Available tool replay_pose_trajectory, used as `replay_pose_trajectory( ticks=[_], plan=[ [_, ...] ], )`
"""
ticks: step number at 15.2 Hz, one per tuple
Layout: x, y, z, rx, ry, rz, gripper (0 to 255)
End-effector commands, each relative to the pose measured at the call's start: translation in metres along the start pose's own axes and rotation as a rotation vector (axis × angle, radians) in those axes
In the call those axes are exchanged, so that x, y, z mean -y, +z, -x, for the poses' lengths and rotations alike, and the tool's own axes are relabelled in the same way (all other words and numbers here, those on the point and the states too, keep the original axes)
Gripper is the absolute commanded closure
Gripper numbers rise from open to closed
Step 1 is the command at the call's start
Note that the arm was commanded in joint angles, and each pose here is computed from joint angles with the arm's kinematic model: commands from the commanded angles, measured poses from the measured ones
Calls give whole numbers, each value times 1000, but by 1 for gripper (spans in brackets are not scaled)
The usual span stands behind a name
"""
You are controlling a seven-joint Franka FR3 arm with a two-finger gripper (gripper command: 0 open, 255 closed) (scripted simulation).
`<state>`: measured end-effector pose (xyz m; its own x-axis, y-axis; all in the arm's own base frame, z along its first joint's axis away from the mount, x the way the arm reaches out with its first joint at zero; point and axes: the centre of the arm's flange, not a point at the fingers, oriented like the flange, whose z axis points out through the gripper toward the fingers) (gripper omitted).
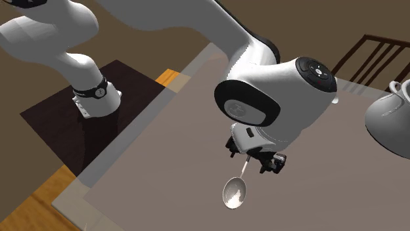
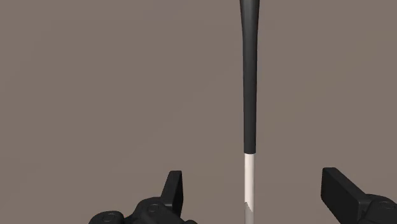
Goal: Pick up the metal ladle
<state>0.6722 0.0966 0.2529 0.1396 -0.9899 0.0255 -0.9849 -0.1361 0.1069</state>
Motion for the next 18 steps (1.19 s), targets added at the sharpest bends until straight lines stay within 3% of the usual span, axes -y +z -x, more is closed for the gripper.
replay_pose_trajectory(
  ticks=[1, 5, 6, 15, 18],
  plan=[
    [1, 9, 0, 0, 2, 0, 0],
    [2, 23, 0, 0, 2, 0, 0],
    [1, 23, 1, 0, 2, 0, 255],
    [2, 23, 0, 0, 2, 0, 255],
    [1, 7, 0, 0, 2, 0, 255]
  ],
)
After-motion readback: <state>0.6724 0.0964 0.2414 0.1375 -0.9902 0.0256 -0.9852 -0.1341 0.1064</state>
